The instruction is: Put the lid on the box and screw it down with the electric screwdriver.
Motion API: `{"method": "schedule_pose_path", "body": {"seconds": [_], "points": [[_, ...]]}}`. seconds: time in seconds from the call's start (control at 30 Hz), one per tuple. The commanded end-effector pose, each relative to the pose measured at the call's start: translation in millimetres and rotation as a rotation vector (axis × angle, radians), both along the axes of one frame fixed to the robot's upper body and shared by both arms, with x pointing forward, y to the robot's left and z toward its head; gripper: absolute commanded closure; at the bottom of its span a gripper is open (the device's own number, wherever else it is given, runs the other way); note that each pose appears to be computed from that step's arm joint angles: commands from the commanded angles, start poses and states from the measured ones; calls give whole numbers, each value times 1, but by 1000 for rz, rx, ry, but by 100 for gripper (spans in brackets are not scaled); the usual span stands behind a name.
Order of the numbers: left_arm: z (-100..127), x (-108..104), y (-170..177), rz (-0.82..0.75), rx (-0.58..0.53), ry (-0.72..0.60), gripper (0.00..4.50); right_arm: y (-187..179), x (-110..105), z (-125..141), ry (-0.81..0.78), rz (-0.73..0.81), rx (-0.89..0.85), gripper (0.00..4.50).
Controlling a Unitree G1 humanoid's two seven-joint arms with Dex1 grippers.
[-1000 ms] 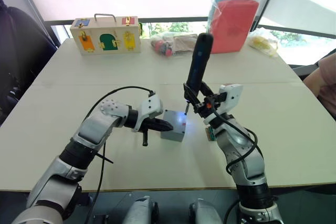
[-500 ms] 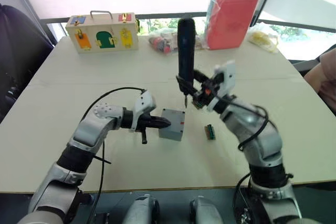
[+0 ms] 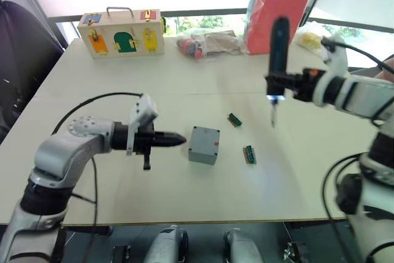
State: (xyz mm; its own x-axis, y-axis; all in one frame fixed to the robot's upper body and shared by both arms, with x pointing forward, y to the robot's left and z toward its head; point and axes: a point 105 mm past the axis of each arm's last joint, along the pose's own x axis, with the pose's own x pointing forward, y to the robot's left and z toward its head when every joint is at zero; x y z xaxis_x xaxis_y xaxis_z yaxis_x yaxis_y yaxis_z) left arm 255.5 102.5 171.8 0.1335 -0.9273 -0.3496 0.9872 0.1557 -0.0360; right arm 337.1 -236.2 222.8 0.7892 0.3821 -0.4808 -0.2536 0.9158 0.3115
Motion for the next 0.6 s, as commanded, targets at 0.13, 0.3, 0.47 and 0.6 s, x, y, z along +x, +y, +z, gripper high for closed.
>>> {"method": "schedule_pose_path", "body": {"seconds": [0.13, 0.3, 0.47, 0.6], "points": [[-8, -2, -11, -46, 36, -83, 450, 2, -29, -40, 244, 102, 49, 273], [-7, -3, -20, -51, 4, -101, 450, 2, -34, -61, 330, 72, 59, 273], [-7, -5, -25, -45, -16, -96, 450, -4, -30, -73, 366, -4, 50, 273], [-6, -3, -26, -27, -31, -91, 450, -6, -28, -79, 382, -33, 41, 273]]}}
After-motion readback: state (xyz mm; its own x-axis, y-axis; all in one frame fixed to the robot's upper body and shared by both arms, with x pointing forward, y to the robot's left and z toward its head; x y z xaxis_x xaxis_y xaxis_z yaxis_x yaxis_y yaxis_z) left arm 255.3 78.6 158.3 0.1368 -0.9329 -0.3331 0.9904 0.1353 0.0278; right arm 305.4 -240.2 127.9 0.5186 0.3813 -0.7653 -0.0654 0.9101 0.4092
